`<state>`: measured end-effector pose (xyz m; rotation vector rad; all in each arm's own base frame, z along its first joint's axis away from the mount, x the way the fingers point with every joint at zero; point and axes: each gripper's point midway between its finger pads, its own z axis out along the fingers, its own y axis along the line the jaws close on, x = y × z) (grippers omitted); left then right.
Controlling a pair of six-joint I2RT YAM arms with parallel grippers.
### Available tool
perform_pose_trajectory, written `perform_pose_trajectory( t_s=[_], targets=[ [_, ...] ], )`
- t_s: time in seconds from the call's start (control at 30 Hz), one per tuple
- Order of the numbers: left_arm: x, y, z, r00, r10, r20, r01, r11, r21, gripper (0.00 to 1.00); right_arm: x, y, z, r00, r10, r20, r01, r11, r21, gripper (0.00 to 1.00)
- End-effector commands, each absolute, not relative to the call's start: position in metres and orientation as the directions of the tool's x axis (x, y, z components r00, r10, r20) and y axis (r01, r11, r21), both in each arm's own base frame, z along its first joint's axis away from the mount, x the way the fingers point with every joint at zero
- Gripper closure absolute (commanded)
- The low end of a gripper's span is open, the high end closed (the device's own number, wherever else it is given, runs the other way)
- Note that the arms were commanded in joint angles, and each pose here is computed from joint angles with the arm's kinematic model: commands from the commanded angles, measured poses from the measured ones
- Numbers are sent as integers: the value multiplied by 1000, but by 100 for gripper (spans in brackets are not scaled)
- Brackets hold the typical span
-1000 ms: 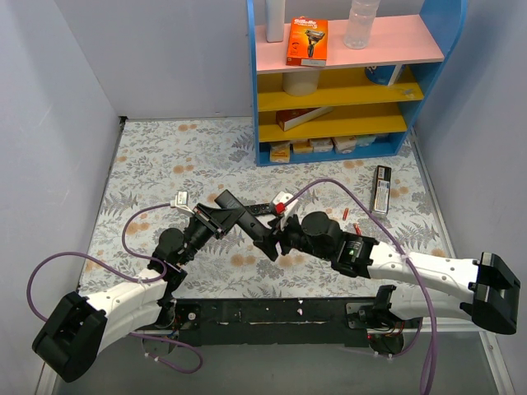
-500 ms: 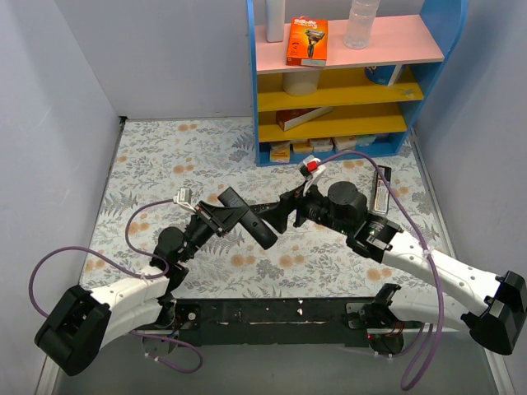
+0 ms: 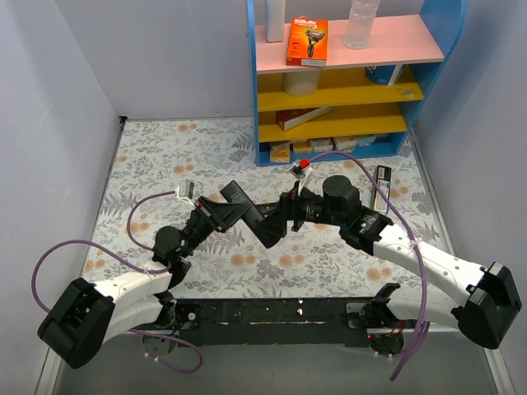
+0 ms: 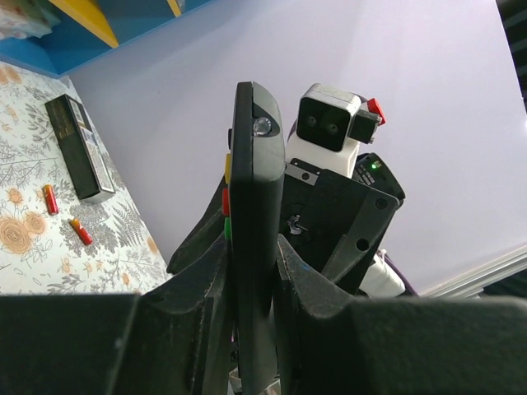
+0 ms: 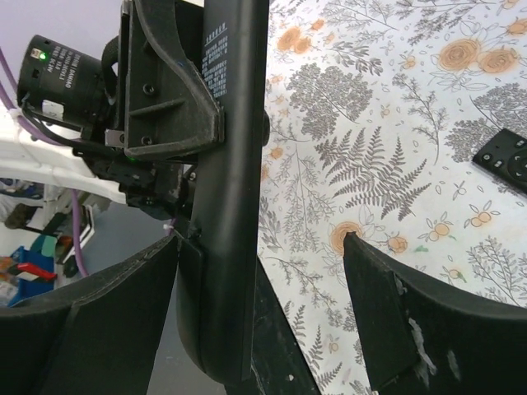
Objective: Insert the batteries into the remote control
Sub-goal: Load the battery cover into the remote control, then place the remote control at the center of the board.
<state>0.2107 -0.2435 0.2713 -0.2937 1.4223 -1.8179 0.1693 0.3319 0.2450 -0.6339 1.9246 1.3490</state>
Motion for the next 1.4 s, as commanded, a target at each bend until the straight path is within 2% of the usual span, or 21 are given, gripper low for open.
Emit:
perform_pose_trajectory(
  t_s=[0.0, 0.2, 0.3, 0.43, 0.5, 0.53, 0.63, 0.67, 0.77, 0.83, 0.9, 0.93, 1.0, 1.03, 1.07, 1.17, 1.2, 1.27, 1.3, 1.37],
  targets=[
    [202, -245, 305, -665, -687, -292, 511, -133, -849, 100, 166, 336, 256, -657, 26, -754, -722, 267, 638, 17],
    [197, -245, 316, -657, -685, -316, 560, -162, -812, 100, 166, 336, 248, -680, 5, -733, -707, 258, 658, 40],
    [194, -246, 320, -656, -680, -329, 581, -177, -794, 100, 166, 337, 244, -691, -11, -723, -699, 263, 665, 48],
    [188, -249, 326, -656, -665, -356, 615, -199, -763, 100, 169, 335, 237, -709, -19, -704, -680, 280, 677, 67],
    [185, -249, 330, -655, -660, -369, 633, -212, -745, 100, 170, 335, 235, -716, -23, -698, -675, 279, 683, 69],
    [184, -249, 329, -656, -656, -374, 635, -212, -742, 100, 170, 335, 237, -713, -21, -701, -678, 277, 681, 68],
    [186, -251, 323, -656, -653, -378, 628, -194, -754, 100, 175, 334, 249, -685, -4, -729, -703, 266, 659, 48],
    [187, -251, 322, -649, -654, -388, 633, -180, -753, 100, 180, 331, 254, -664, 6, -748, -719, 269, 641, 34],
    [193, -255, 308, -638, -640, -428, 623, -103, -775, 100, 193, 324, 274, -604, 47, -796, -752, 297, 588, 15],
    [200, -259, 293, -640, -625, -447, 594, -34, -804, 100, 202, 316, 283, -555, 54, -830, -769, 347, 537, 11],
    [207, -257, 286, -610, -627, -484, 594, 42, -803, 100, 219, 299, 282, -515, 72, -854, -742, 461, 486, 7],
    [214, -260, 265, -635, -601, -486, 535, 112, -837, 100, 224, 294, 284, -500, 82, -862, -729, 498, 470, 7],
    [223, -260, 264, -603, -586, -542, 538, 203, -818, 100, 241, 272, 281, -476, 102, -873, -655, 622, 430, 6],
    [231, -258, 243, -623, -567, -539, 465, 286, -838, 100, 244, 263, 274, -479, 83, -874, -625, 666, 406, 6],
    [238, -256, 247, -604, -567, -560, 459, 327, -826, 100, 253, 251, 271, -464, 92, -881, -572, 728, 378, 5],
    [255, -241, 214, -594, -533, -603, 335, 518, -787, 100, 263, 225, 269, -431, 164, -887, -454, 810, 370, 5],
    [262, -238, 221, -579, -535, -615, 316, 548, -774, 100, 262, 217, 277, -406, 223, -886, -426, 812, 399, 5],
    [272, -218, 191, -585, -505, -634, 186, 678, -711, 100, 263, 209, 290, -335, 312, -889, -409, 802, 436, 4],
    [279, -211, 194, -569, -499, -654, 154, 716, -681, 100, 255, 203, 289, -294, 336, -895, -436, 786, 438, 4],
    [287, -186, 163, -592, -437, -677, 26, 829, -559, 100, 247, 202, 304, -181, 363, -914, -525, 751, 402, 4]
  ],
)
